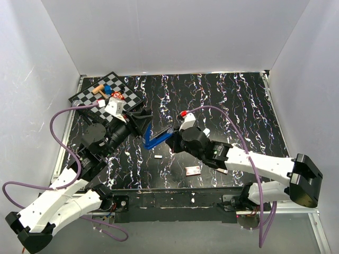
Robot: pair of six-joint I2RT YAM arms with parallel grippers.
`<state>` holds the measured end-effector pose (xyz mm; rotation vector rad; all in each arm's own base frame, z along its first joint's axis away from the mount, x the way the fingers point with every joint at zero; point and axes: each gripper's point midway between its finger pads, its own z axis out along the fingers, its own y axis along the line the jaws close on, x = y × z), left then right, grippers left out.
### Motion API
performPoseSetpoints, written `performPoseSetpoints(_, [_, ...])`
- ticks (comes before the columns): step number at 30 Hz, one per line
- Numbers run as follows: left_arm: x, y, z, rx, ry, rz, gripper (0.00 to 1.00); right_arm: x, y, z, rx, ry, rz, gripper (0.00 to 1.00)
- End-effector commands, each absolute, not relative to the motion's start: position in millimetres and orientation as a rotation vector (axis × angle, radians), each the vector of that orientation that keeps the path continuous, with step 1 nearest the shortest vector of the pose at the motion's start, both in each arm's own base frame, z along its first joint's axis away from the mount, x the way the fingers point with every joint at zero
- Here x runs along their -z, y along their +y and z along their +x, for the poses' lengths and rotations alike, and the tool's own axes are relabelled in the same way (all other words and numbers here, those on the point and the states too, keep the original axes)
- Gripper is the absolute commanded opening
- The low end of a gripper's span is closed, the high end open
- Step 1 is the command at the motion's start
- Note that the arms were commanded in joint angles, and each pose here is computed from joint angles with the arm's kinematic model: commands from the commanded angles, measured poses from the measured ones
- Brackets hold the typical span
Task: Unload the staples from the stapler
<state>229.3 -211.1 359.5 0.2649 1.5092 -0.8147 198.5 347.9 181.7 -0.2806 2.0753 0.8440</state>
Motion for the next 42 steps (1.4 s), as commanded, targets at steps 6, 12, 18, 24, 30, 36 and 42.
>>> performPoseSetpoints(6, [-376,-222,206,0.944,1.468,0.343,0.0,-265,332,219,-0.758,1.818,-0.346,0.01])
performPoseSetpoints(12, [-369,-232,198,0.976,1.466,0.433,0.0,-291,316,204,-0.738,1.75,-0.5,0.01])
performPoseSetpoints(18, [-373,-244,176,1.041,1.394,0.596,0.0,-302,292,179,-0.849,1.779,-0.695,0.01])
performPoseSetpoints(24, [-379,-255,149,1.104,1.278,0.805,0.0,-310,282,141,-0.965,1.768,-0.993,0.01])
performPoseSetpoints(30, [-382,-267,128,1.188,1.215,0.961,0.0,-319,284,101,-1.115,1.711,-1.239,0.01])
performPoseSetpoints(36, [-383,-275,114,1.268,1.168,1.049,0.0,-330,292,91,-1.198,1.646,-1.304,0.01])
performPoseSetpoints(42, [-374,-283,106,1.352,1.164,1.125,0.0,-348,310,90,-1.279,1.563,-1.34,0.01])
